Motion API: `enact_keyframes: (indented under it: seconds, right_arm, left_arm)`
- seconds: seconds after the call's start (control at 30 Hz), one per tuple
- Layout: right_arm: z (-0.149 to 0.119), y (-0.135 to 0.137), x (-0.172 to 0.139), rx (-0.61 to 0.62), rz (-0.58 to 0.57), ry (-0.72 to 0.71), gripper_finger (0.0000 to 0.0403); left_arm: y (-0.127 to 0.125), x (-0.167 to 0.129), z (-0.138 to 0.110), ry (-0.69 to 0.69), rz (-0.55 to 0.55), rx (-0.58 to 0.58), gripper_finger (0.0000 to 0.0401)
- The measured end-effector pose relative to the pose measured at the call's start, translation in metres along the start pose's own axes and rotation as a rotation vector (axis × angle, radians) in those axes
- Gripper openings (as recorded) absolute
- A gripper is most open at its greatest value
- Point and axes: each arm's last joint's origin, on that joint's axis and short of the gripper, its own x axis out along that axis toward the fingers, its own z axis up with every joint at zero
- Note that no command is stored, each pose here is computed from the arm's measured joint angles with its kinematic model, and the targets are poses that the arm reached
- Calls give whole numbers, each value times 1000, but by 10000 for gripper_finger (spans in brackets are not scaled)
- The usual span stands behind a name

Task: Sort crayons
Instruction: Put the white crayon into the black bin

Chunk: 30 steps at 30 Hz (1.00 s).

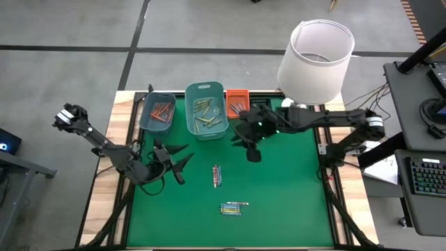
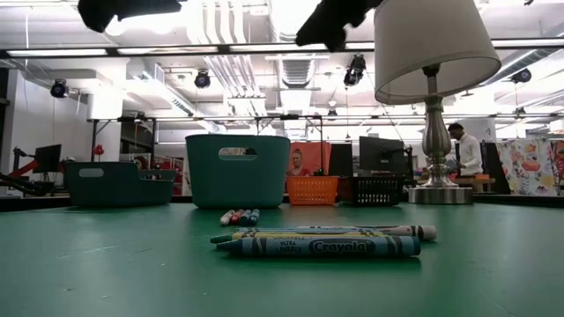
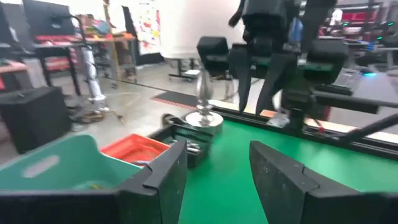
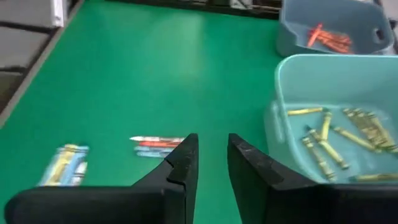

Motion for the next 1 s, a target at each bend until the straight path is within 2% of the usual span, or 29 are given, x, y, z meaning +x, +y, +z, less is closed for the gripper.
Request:
enact_keyframes:
  seconds: [0.07, 0.13, 0.2, 0.23, 0.3, 0.4, 0.53, 0.67, 0.8, 1.0]
  right_arm:
    - [-1, 8, -7, 44, -46, -6, 72]
    - [-1, 13, -16, 97, -171, -14, 67]
    - [-1, 18, -27, 153, -269, -6, 63]
    - [-3, 21, -33, 175, -277, 8, 61]
    - [-8, 30, -44, 218, -242, 59, 58]
    - [-17, 43, -58, 306, -172, 144, 54]
    - [-32, 62, -68, 398, -150, 263, 52]
    - [-46, 85, -66, 404, -114, 361, 52]
    - [-60, 109, -61, 384, -76, 422, 52]
    - [-86, 138, -56, 391, -58, 523, 52]
  left_arm:
    - [-3, 1, -4, 9, -10, -29, 158]
    - [-7, 3, -6, 15, -8, -67, 158]
    - [-11, 5, -8, 20, -6, -134, 158]
    - [-14, 6, -9, 23, -4, -179, 158]
    - [-20, 9, -13, 33, -6, -273, 158]
    - [-32, 13, -23, 90, -80, -405, 158]
    - [-48, 19, -43, 183, -131, -539, 158]
    - [-63, 25, -64, 254, -138, -582, 158]
    - [-72, 29, -84, 301, -129, -561, 158]
    - [-80, 35, -113, 346, -72, -602, 158]
